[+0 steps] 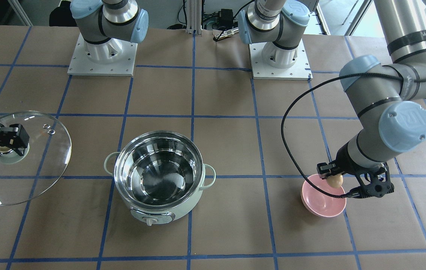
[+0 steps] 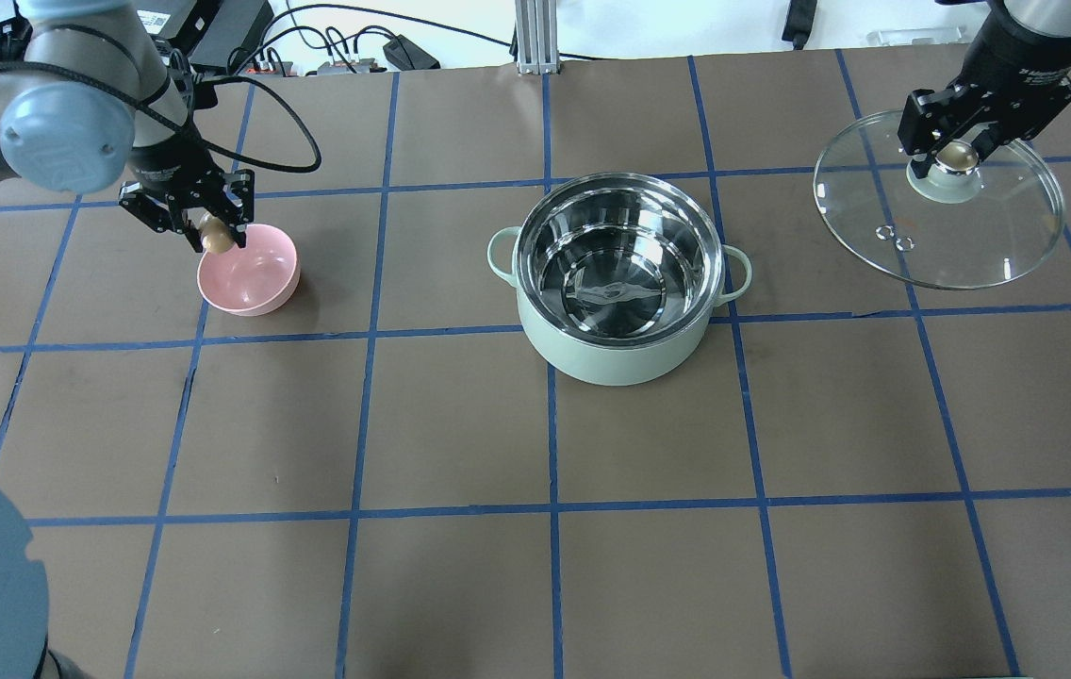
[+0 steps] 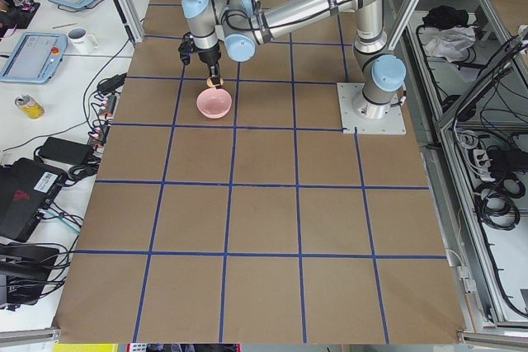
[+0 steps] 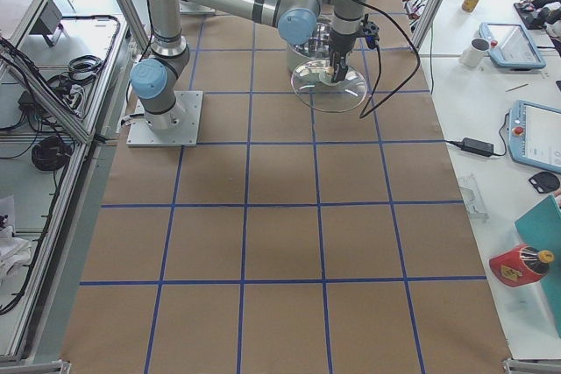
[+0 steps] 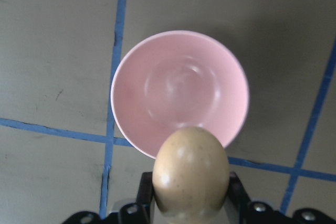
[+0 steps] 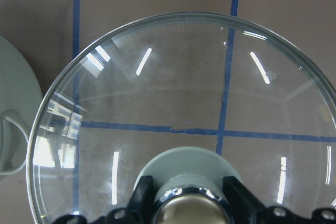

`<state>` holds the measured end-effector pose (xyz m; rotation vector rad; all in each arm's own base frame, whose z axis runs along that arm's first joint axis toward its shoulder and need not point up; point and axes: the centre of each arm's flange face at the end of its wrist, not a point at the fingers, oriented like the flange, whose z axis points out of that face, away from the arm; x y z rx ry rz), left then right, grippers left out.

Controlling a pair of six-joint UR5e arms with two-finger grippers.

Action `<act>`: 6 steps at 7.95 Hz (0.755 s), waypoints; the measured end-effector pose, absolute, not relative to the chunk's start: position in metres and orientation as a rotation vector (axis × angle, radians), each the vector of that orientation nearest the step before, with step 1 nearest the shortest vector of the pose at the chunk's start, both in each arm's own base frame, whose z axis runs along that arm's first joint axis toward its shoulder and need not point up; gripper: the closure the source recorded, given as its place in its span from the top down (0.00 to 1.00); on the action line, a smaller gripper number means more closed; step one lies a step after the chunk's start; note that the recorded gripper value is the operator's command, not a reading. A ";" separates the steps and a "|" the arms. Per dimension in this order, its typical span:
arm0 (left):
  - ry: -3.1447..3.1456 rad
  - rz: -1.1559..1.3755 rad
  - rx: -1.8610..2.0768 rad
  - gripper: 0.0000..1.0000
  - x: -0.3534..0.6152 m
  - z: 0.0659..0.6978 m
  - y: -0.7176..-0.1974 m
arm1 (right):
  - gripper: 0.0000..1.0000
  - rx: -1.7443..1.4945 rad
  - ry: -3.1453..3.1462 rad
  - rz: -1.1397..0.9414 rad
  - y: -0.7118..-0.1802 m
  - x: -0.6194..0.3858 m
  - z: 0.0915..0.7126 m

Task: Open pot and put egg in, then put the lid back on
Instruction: 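Carry the egg with the left gripper over the open pot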

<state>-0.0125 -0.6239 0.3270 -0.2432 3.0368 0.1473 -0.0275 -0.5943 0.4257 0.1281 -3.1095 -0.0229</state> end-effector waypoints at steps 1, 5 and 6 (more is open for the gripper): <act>3.044 0.144 -0.228 0.00 -0.048 0.358 -0.614 | 0.00 0.129 -3.111 -0.028 -0.595 -0.028 0.424; 3.122 0.012 -0.196 0.00 -0.222 0.418 -0.580 | 0.00 0.131 -3.112 -0.033 -0.598 -0.028 0.417; 3.172 -0.062 -0.179 0.00 -0.267 0.426 -0.575 | 0.00 0.131 -3.110 -0.023 -0.599 -0.028 0.417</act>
